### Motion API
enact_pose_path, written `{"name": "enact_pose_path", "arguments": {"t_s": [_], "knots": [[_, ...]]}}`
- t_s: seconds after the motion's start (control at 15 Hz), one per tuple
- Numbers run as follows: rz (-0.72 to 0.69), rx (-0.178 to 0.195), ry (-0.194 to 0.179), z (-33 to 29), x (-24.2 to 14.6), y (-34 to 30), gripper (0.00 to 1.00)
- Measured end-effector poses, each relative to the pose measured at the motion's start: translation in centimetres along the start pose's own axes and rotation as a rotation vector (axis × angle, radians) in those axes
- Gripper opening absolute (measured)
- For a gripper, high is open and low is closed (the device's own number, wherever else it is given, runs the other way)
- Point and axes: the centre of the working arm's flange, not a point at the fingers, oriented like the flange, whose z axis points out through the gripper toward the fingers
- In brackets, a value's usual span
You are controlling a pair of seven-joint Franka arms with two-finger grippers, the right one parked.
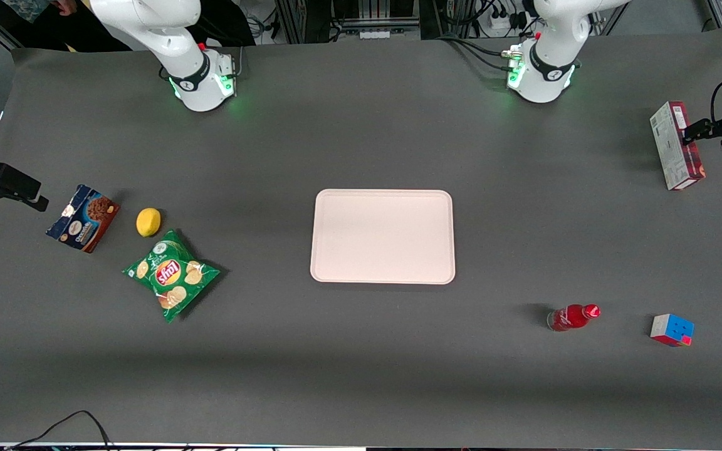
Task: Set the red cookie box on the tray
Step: 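Lower the open left gripper around the box and close it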
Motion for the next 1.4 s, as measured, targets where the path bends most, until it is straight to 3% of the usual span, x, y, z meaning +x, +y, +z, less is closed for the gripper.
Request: {"name": "enact_pose_path", "arguments": {"t_s": [0.53,1.07,1.4], "knots": [[-0.098,-0.077,-0.017,2.4,-1.2,-0.1,1.0],[-0.106,-0.086,-0.045,3.8,-1.0,0.5,1.0],[-0.118,-0.063,-0.034,5.0,-1.1,1.1,0.99]]}}
